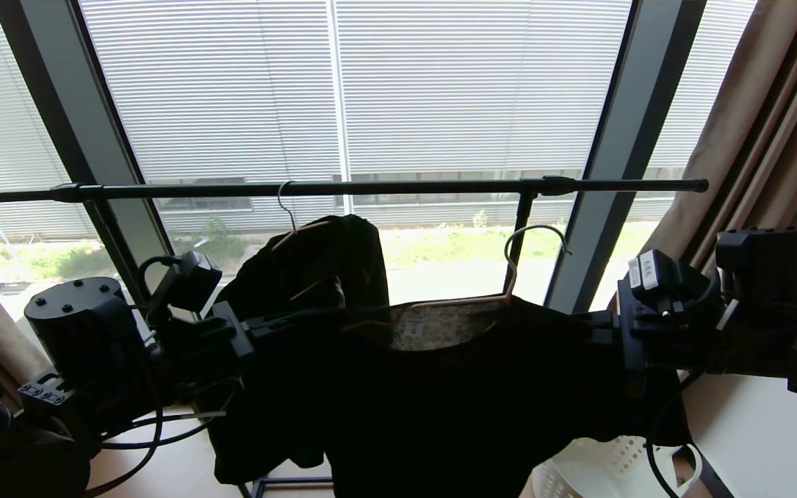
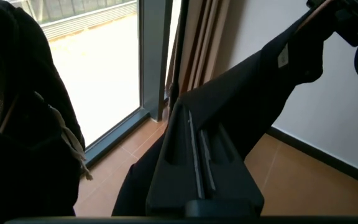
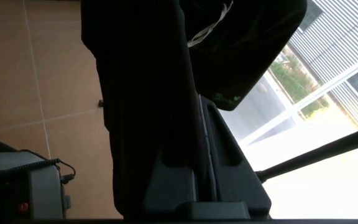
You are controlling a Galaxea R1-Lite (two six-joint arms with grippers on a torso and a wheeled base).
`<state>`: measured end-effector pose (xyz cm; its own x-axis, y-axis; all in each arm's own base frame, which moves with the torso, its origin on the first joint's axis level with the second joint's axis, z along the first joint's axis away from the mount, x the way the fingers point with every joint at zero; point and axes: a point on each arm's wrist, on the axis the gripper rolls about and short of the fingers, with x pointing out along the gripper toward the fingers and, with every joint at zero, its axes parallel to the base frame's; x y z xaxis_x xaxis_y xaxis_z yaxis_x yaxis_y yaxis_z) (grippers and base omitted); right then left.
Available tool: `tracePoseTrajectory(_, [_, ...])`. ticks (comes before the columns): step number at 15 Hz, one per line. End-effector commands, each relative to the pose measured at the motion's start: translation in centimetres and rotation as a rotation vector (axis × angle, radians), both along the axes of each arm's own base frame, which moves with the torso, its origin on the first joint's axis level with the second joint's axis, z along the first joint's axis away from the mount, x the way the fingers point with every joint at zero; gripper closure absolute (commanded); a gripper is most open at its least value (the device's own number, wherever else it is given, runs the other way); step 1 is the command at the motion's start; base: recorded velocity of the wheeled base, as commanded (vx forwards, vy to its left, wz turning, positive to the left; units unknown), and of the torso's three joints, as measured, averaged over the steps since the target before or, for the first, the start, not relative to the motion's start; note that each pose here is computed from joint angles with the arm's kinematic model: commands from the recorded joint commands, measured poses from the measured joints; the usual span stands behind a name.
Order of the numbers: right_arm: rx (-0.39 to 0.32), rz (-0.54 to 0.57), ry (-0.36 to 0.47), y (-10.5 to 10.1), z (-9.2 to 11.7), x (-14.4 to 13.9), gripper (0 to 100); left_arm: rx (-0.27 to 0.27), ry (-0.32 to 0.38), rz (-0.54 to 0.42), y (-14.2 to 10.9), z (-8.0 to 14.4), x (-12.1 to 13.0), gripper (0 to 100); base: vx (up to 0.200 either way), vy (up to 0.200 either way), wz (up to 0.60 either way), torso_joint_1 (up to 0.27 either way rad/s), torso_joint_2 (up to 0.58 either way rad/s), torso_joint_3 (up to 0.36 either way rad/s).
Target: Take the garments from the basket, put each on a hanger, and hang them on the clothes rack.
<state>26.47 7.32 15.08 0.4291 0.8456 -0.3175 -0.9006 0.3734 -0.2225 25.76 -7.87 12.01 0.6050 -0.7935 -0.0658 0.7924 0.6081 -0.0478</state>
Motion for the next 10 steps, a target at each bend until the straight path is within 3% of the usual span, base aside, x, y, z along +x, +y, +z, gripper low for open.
tracePoseTrajectory(1, [0.008,0.009,-0.016,-0.1,0.5,-0.4,100,0.012,0.003,0.002,0.1,-0.4,0.1,100,0.0,0.0,0.0,0.0,0.0,0.0])
tracePoseTrajectory(4, [0.009,0.034,0.008,0.2,0.1,-0.7,100,0.015,-0.004,0.002,0.1,-0.4,0.1,100,0.0,0.0,0.0,0.0,0.0,0.0])
tracePoseTrajectory(6, [-0.004,0.074,0.044,1.6,-1.0,-0.5,100,0.028,-0.012,-0.002,0.1,-0.5,-0.2,100,0.0,0.0,0.0,0.0,0.0,0.0])
tracePoseTrajectory(10, [-0.058,0.013,0.073,2.3,-2.5,0.7,100,0.039,-0.03,-0.039,-0.6,-0.3,-1.2,100,0.0,0.0,0.0,0.0,0.0,0.0])
